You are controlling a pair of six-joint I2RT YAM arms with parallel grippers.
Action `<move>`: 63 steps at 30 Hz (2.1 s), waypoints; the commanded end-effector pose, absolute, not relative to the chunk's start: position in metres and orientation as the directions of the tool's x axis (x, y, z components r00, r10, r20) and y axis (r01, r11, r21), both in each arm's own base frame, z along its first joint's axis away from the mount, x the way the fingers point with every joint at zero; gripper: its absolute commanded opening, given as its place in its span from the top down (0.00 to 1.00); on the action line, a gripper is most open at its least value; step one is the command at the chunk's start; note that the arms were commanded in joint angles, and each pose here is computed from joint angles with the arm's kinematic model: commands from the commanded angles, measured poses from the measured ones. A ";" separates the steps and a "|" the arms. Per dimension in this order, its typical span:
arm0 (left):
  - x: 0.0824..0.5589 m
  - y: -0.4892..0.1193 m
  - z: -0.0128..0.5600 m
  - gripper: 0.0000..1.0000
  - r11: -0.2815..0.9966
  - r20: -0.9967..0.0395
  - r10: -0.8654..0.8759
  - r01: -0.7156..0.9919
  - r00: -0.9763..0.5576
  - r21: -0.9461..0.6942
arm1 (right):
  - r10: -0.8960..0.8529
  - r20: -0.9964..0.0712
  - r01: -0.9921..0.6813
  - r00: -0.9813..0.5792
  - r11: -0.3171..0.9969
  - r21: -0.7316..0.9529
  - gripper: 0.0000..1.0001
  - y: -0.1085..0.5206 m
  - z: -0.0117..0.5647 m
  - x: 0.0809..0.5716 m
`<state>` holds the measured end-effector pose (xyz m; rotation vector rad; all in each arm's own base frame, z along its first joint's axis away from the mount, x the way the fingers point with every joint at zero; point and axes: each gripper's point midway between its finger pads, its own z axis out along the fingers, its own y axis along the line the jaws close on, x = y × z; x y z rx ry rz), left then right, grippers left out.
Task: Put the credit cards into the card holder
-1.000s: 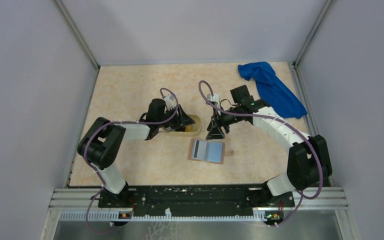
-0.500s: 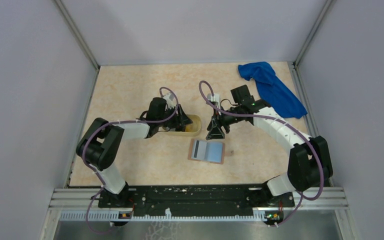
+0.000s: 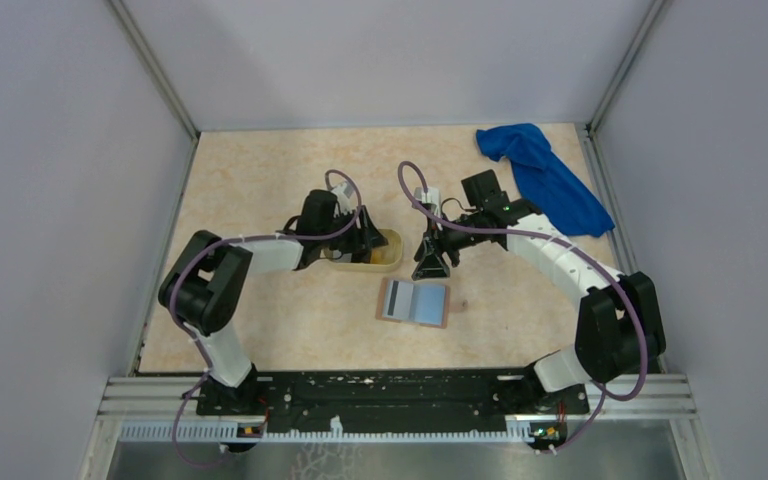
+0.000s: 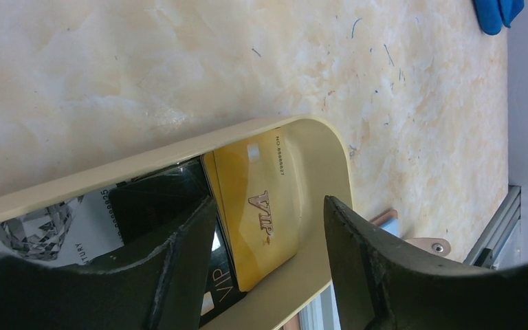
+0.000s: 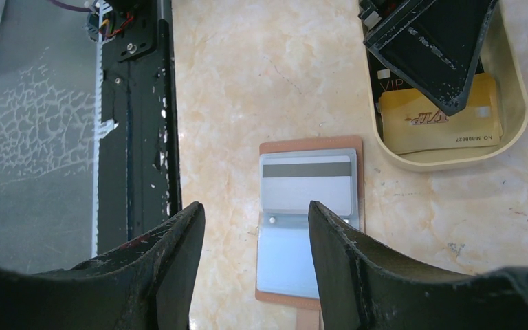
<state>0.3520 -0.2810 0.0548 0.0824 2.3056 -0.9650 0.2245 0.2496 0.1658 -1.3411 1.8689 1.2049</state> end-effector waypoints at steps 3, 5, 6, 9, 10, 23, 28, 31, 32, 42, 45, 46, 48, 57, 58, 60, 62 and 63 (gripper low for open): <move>0.357 -0.287 0.056 0.34 0.721 -0.576 -0.172 0.296 -0.799 -0.627 | -0.409 -0.870 -0.961 -0.274 0.084 0.264 0.43 0.251 0.194 0.233; 0.358 -0.289 0.057 0.34 0.715 -0.574 -0.168 0.302 -0.801 -0.631 | -0.408 -0.872 -0.962 -0.271 0.082 0.261 0.43 0.251 0.195 0.232; 0.357 -0.291 0.057 0.34 0.706 -0.570 -0.163 0.308 -0.805 -0.637 | -0.407 -0.873 -0.962 -0.270 0.082 0.259 0.43 0.251 0.195 0.233; 0.352 -0.299 0.062 0.35 0.663 -0.554 -0.163 0.325 -0.816 -0.674 | -0.407 -0.873 -0.962 -0.270 0.082 0.260 0.43 0.251 0.195 0.232; 0.350 -0.301 0.063 0.35 0.649 -0.547 -0.167 0.327 -0.820 -0.687 | -0.407 -0.873 -0.962 -0.270 0.082 0.260 0.43 0.251 0.196 0.232; 0.338 -0.315 0.079 0.38 0.530 -0.511 -0.191 0.350 -0.838 -0.772 | -0.405 -0.876 -0.964 -0.263 0.080 0.252 0.43 0.251 0.197 0.232; 0.332 -0.318 0.084 0.41 0.494 -0.502 -0.189 0.361 -0.844 -0.791 | -0.405 -0.876 -0.965 -0.261 0.080 0.251 0.43 0.251 0.198 0.232; 0.330 -0.320 0.084 0.43 0.479 -0.496 -0.184 0.363 -0.849 -0.799 | -0.404 -0.877 -0.965 -0.261 0.079 0.251 0.43 0.251 0.198 0.231; 0.328 -0.320 0.084 0.45 0.472 -0.492 -0.180 0.364 -0.852 -0.803 | -0.404 -0.876 -0.965 -0.262 0.079 0.252 0.43 0.251 0.198 0.231; 0.322 -0.320 0.072 0.52 0.477 -0.476 -0.161 0.354 -0.864 -0.804 | -0.398 -0.879 -0.965 -0.262 0.079 0.252 0.43 0.250 0.200 0.232; 0.321 -0.323 0.068 0.53 0.490 -0.480 -0.144 0.359 -0.866 -0.795 | -0.397 -0.879 -0.964 -0.264 0.079 0.254 0.43 0.250 0.200 0.232; 0.321 -0.325 0.068 0.53 0.495 -0.482 -0.138 0.361 -0.865 -0.790 | -0.397 -0.879 -0.964 -0.264 0.079 0.253 0.43 0.250 0.200 0.232; 0.320 -0.327 0.065 0.53 0.508 -0.488 -0.126 0.366 -0.864 -0.780 | -0.398 -0.879 -0.964 -0.263 0.080 0.253 0.43 0.249 0.200 0.232; 0.329 -0.330 0.051 0.52 0.627 -0.529 -0.064 0.378 -0.846 -0.681 | -0.396 -0.880 -0.964 -0.262 0.079 0.252 0.43 0.249 0.201 0.232; 0.328 -0.330 0.050 0.52 0.636 -0.529 -0.055 0.379 -0.847 -0.673 | -0.395 -0.880 -0.964 -0.262 0.079 0.252 0.43 0.249 0.201 0.232; 0.330 -0.332 0.050 0.53 0.644 -0.534 -0.048 0.383 -0.844 -0.663 | -0.395 -0.880 -0.964 -0.263 0.079 0.253 0.43 0.249 0.200 0.232; 0.331 -0.332 0.051 0.57 0.647 -0.536 -0.045 0.384 -0.843 -0.659 | -0.395 -0.880 -0.964 -0.263 0.079 0.253 0.43 0.249 0.201 0.232; 0.332 -0.333 0.052 0.57 0.646 -0.536 -0.045 0.385 -0.843 -0.660 | -0.394 -0.881 -0.965 -0.262 0.077 0.252 0.43 0.249 0.201 0.232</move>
